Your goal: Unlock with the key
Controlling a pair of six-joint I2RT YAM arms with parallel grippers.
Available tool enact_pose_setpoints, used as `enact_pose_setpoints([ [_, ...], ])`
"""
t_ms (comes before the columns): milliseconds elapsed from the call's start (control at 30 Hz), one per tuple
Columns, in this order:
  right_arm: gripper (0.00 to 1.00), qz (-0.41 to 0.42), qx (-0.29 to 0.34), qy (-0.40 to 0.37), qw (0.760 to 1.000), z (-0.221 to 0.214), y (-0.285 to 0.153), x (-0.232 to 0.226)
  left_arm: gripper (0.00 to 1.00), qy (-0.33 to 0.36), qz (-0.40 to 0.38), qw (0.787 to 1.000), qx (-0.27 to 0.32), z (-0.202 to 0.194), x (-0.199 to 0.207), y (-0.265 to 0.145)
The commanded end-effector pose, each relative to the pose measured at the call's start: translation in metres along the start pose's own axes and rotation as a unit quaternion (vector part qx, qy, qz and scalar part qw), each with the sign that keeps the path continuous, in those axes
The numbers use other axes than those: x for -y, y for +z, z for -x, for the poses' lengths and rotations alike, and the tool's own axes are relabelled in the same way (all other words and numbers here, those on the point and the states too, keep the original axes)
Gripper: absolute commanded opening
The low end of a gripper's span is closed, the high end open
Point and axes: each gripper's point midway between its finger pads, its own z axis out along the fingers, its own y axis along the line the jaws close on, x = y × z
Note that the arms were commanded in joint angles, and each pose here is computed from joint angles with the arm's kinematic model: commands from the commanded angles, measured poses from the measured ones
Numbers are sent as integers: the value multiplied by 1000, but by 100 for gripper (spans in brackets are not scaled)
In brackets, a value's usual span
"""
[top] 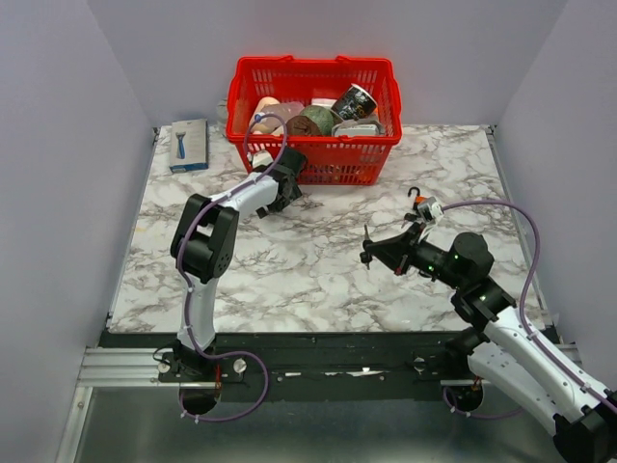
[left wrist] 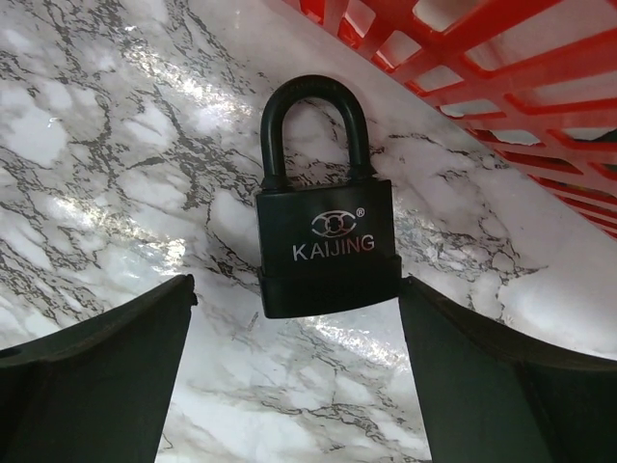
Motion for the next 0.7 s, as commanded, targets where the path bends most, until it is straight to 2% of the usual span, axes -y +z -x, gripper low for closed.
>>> enact_pose_setpoints([
  [0,1,14,11,-9,1000,1,0,-3,91,49,-7,999,-4,2,10,26],
  [133,1,13,10,-9,1000,0,-1,-2,80,58,5,998,-8,-3,5,32],
  [267,1,9,8,-9,1000,-3,0,1,63,66,14,998,-17,-17,-10,37],
  [333,1,7,7,-8,1000,-4,0,2,58,67,11,998,-15,-17,-13,35],
  [533,1,10,4,-5,1000,-6,1,2,54,82,0,996,-32,-36,-31,18],
  [667,1,10,2,-4,1000,-7,1,2,53,113,2,993,-45,-67,-54,0],
])
